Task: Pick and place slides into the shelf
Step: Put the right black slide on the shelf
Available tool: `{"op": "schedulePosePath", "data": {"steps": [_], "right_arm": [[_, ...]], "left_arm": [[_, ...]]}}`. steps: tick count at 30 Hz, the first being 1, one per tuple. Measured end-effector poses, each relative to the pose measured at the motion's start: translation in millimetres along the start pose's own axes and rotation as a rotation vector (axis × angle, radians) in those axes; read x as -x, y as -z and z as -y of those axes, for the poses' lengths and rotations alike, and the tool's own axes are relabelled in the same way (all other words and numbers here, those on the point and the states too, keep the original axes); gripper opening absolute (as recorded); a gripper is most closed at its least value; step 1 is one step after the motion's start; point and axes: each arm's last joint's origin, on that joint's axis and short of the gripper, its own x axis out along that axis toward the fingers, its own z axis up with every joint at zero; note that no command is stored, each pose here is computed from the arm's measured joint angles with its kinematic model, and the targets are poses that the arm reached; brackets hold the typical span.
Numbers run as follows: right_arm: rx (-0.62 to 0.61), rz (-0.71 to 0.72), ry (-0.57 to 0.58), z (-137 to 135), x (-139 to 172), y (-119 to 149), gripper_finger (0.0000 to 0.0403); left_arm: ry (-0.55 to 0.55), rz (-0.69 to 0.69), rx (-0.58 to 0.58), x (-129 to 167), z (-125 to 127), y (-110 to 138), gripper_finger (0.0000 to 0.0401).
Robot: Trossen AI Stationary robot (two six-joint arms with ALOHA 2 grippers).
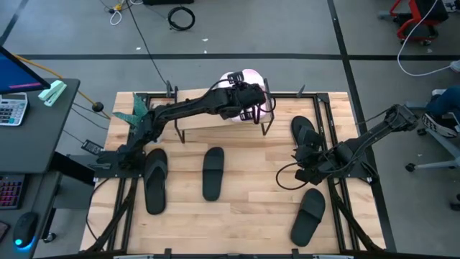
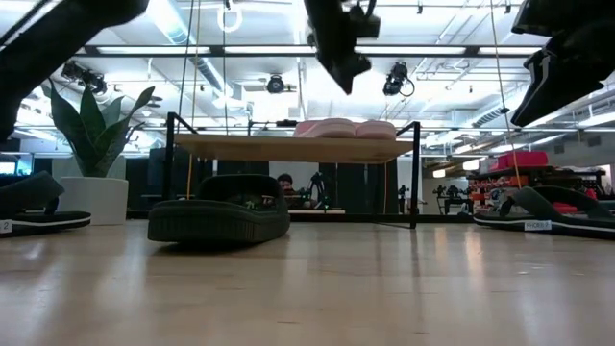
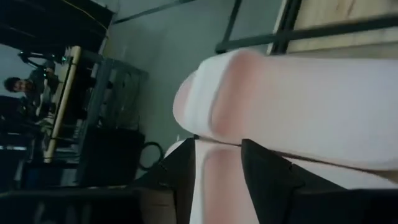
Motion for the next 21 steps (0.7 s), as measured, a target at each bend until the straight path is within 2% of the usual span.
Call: {"op": "schedulePosePath", "data": {"steps": [3, 9, 15, 21], "right_arm": [[-0.022, -0.001, -0.002, -0.1, 0.0, 0.0, 0.011], [-0.085, -0.036, -0.047, -2.0, 0.7, 1.3, 0.011], [-0.153, -0.118, -0.186, -11.6, 5.9, 5.8, 0.011], [-0.19, -0.185, -0.387, -35.0, 17.6, 12.2, 0.011]], "left_arm": [[0.044, 0.023, 0.051, 33.6, 6.5, -1.4, 0.0147], [0.231, -0.01, 0.03, 112.7, 37.3, 13.7, 0.0151], [0.467, -0.087, 0.052, 185.1, 83.1, 35.4, 0.0131], [0.558, -0.093, 0.085, 250.1, 119.9, 58.0, 0.0109]]}}
